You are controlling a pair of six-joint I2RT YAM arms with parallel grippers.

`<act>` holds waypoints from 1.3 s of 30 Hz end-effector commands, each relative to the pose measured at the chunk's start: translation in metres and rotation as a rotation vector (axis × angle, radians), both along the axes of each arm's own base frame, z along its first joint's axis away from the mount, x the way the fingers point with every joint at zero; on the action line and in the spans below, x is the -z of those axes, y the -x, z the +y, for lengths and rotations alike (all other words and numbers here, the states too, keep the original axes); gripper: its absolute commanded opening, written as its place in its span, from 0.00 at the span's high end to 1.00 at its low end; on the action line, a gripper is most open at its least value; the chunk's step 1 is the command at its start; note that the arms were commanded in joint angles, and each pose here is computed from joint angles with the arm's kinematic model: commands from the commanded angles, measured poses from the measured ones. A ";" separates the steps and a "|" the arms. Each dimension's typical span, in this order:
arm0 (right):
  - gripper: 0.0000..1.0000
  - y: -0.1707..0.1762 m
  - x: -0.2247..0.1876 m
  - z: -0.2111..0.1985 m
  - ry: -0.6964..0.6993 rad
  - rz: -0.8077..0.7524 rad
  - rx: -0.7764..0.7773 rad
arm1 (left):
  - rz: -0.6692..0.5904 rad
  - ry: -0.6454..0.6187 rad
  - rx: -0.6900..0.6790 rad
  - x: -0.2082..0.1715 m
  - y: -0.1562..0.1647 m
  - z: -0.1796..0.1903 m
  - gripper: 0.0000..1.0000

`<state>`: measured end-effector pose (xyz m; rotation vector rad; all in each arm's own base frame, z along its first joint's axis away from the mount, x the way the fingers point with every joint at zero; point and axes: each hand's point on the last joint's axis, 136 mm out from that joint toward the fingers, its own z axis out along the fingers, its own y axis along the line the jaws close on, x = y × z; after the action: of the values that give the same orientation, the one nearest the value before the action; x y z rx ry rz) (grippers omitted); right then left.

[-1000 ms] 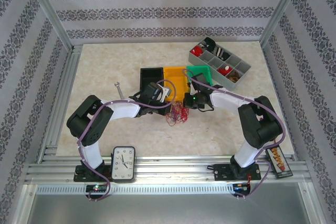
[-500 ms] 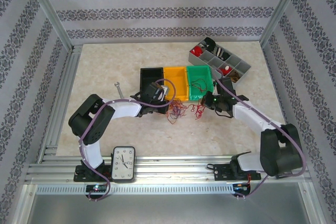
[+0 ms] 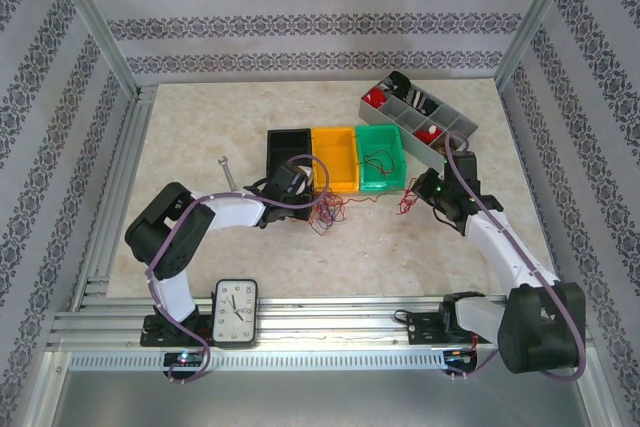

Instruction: Untangle the cables

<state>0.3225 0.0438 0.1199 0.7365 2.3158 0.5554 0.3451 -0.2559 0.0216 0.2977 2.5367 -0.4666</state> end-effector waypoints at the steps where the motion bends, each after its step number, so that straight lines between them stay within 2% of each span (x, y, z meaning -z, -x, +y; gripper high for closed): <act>1: 1.00 -0.002 0.000 -0.018 0.026 -0.010 0.075 | 0.093 -0.127 -0.051 0.026 0.020 0.037 1.00; 3: 1.00 -0.004 -0.001 -0.009 0.009 -0.012 0.022 | 0.087 -0.074 -0.020 0.019 0.020 0.026 1.00; 5: 1.00 -0.003 0.000 -0.014 0.032 -0.002 0.037 | 0.077 -0.058 -0.020 0.014 0.019 0.025 1.00; 16: 0.99 0.016 0.019 -0.081 0.055 0.078 0.260 | 0.075 -0.249 -0.198 0.025 0.023 0.080 1.00; 23: 0.96 0.017 0.028 -0.096 0.070 0.116 0.271 | 0.067 -0.298 -0.293 0.023 0.021 0.102 1.00; 27: 0.92 0.012 0.035 -0.081 0.023 0.123 0.189 | 0.068 -0.259 -0.239 0.021 0.020 0.091 1.00; 33: 0.92 0.009 0.048 -0.039 0.003 0.154 0.008 | 0.008 -0.112 -0.120 0.004 0.016 0.059 1.00; 34: 0.92 0.008 0.046 -0.030 0.001 0.140 -0.033 | -0.004 -0.077 -0.082 -0.002 0.016 0.051 0.99; 37: 0.92 0.005 0.036 -0.011 0.007 0.095 -0.104 | -0.054 -0.033 -0.037 -0.026 0.012 0.041 0.65; 39: 0.92 0.004 0.031 -0.002 0.012 0.075 -0.143 | -0.108 -0.019 -0.029 -0.046 0.007 0.039 0.50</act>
<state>0.3076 0.0284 0.0684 0.7321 2.4951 0.5387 0.3340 -0.2074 0.0382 0.2125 2.5207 -0.3440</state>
